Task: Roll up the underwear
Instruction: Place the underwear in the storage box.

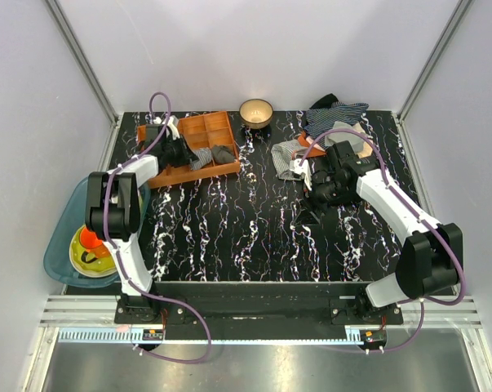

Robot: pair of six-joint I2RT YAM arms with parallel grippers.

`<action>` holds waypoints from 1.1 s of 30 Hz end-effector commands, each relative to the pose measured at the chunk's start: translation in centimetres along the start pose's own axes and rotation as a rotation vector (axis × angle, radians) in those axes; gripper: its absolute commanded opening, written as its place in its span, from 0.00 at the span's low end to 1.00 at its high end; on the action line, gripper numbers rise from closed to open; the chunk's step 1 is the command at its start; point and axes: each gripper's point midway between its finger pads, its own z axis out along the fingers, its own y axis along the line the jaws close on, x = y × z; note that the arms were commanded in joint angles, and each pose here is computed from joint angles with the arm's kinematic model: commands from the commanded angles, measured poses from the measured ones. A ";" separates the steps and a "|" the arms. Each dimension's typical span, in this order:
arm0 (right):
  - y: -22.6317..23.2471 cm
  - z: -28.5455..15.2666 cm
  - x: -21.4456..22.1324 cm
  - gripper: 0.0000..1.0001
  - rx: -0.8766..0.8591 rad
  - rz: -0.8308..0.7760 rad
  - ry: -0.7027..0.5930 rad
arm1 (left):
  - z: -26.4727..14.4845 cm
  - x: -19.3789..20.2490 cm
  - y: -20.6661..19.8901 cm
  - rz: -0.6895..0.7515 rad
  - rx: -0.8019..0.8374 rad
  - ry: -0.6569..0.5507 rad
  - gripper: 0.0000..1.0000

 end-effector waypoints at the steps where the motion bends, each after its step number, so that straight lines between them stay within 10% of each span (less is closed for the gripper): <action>1: 0.0 0.2 -0.2 0.73 -0.008 -0.002 -0.013 | 1.3 -2.0 0.2 -0.012 -0.008 -0.060 0.00; 13: 0.5 -0.2 -0.7 0.73 -0.012 -0.016 -0.026 | 2.6 3.6 1.0 0.077 -0.121 0.221 0.04; 33: 1.4 -0.6 -1.6 0.73 -0.029 -0.032 -0.057 | -1.4 1.8 -0.2 0.226 -0.201 0.293 0.57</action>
